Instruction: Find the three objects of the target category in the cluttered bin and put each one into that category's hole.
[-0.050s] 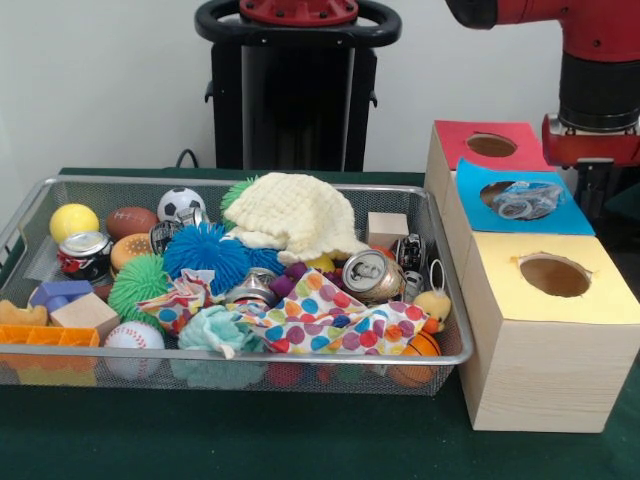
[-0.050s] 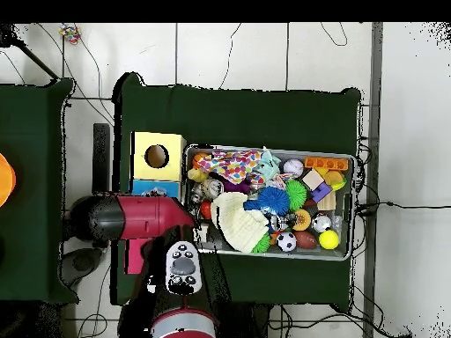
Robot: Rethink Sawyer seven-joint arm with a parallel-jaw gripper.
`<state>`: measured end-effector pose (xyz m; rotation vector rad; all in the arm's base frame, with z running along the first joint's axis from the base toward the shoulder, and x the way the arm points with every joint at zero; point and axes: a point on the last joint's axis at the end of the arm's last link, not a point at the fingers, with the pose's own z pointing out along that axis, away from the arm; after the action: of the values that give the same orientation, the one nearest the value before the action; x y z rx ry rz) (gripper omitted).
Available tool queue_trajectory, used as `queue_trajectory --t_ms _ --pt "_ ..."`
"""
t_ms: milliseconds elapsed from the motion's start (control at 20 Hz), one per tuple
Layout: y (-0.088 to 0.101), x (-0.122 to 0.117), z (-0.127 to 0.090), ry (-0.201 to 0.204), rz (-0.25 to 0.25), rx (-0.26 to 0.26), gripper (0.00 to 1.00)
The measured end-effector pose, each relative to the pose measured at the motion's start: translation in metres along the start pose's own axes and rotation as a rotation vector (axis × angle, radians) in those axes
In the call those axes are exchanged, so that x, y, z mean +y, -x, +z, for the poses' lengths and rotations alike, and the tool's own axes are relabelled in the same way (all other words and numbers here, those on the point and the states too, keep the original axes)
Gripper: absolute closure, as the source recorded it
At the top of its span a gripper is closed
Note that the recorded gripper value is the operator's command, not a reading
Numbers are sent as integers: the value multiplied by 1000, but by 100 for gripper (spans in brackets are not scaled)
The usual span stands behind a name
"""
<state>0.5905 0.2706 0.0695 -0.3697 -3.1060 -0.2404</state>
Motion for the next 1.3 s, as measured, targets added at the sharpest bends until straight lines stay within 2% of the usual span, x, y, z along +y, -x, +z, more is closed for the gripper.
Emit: queue_trajectory --t_ms 400,950,1300 --pt "2 -2 -11 18 9 -2 100" --pt "14 1 -41 31 8 -52 100" --pt "14 1 -42 32 8 -55 100"
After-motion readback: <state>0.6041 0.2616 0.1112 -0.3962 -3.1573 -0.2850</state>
